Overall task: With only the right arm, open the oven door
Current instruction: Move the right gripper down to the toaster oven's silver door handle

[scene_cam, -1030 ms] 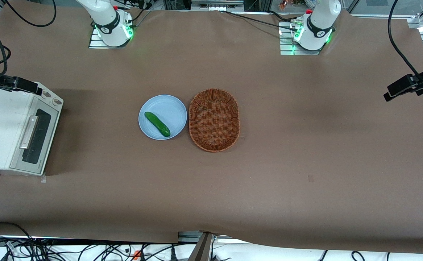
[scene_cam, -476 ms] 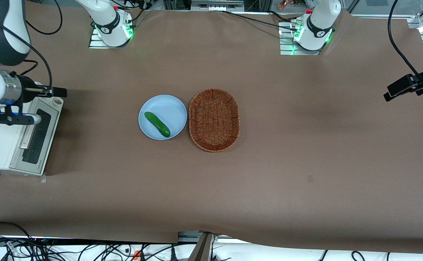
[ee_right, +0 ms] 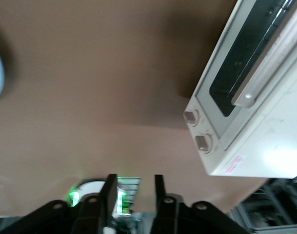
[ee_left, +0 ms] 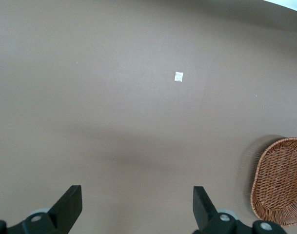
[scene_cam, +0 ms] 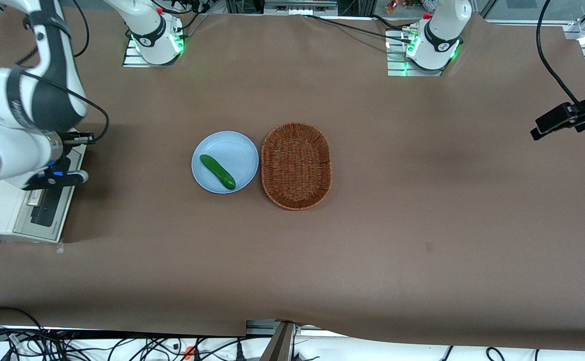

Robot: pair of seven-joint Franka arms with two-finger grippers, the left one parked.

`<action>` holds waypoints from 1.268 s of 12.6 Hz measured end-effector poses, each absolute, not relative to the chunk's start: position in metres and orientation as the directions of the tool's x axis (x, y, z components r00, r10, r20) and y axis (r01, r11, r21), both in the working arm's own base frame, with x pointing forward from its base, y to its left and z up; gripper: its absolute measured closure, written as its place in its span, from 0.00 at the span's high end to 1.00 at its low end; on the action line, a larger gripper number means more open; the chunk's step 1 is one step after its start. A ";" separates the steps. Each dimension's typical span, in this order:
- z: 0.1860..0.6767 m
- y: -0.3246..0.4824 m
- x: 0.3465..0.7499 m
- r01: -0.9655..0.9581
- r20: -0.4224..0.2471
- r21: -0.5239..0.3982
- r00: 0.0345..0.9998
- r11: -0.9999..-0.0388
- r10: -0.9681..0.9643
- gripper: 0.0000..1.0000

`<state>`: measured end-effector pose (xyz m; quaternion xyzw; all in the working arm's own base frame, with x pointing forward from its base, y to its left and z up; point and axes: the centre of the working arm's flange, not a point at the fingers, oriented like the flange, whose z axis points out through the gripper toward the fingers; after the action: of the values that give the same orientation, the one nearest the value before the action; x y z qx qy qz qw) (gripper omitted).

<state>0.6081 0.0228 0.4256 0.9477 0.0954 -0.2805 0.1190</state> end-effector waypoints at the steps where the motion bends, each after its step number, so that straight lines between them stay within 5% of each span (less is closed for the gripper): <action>1: 0.408 0.022 0.610 0.283 -0.585 0.175 0.800 -0.943 0.131 0.20; 3: 0.376 0.016 0.614 0.316 -0.635 0.190 0.762 -0.930 0.129 0.01; 6: 0.351 0.004 0.621 0.401 -0.675 0.233 0.722 -0.886 0.150 0.01; 16: 0.333 -0.068 0.647 0.658 -0.696 0.151 0.600 -0.738 0.394 0.01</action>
<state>0.6474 -0.0679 0.3326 0.8718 0.3016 -0.3299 0.2006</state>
